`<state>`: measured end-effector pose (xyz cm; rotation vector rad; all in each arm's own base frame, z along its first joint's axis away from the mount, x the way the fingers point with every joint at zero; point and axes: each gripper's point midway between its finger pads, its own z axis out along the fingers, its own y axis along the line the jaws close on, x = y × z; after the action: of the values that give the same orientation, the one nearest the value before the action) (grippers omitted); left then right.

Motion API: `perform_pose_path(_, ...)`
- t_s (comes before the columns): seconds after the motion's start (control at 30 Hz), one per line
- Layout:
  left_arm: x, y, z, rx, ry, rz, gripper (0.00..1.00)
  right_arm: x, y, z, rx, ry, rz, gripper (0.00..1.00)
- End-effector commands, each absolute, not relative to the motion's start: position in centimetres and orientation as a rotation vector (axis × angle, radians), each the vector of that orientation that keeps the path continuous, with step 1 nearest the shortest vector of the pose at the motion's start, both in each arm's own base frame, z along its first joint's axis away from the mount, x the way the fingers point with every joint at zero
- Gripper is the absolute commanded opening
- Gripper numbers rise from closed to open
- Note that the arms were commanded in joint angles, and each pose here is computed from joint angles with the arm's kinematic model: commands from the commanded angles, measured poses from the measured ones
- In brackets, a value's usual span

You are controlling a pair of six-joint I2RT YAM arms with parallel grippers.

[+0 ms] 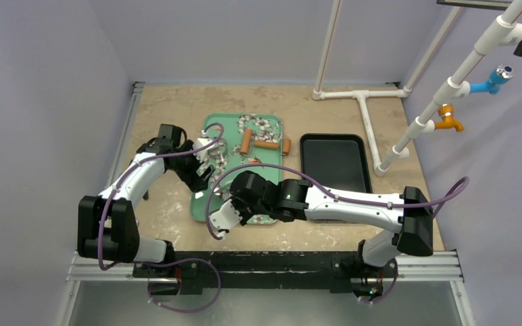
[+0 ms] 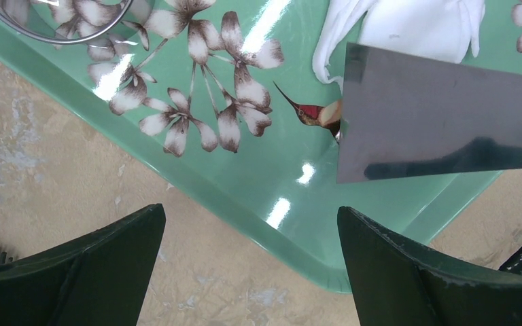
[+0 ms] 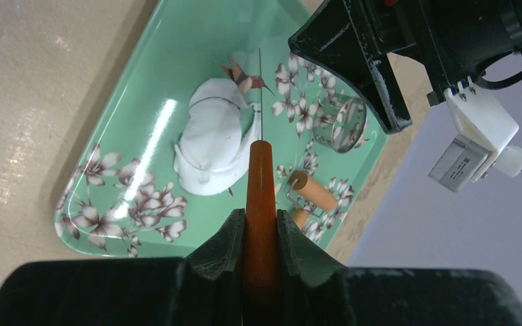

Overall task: Roll out the dumpling wrappers from the dough
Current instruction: Remove the dumpling wrapper from the work surface.

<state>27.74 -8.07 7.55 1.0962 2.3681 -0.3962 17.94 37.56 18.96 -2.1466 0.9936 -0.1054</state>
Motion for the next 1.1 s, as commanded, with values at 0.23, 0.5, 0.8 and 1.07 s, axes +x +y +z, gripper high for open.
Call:
perform_pose_path(0.23, 28.6, -8.5, 8.6, 1.069, 2.345, -0.433, 1.0, 18.6, 38.1, 20.6, -2.058, 0.996, -0.021, 0.0)
perform_pose_path(0.5, 28.6, -8.5, 8.6, 1.071, 2.345, -0.433, 1.0, 18.6, 37.0, 19.6, -2.084, 1.053, -0.007, 0.0)
perform_pose_path(0.8, 28.6, -8.6, 8.6, 1.073, 2.344, -0.44, 1.0, 19.4, 37.3, 19.3, -2.09, 1.041, -0.05, 0.0)
perform_pose_path(1.07, 28.7, -9.0, 8.3, 1.08, 2.352, -0.485, 1.0, 19.9, 36.4, 19.3, -2.086, 1.08, -0.063, 0.0)
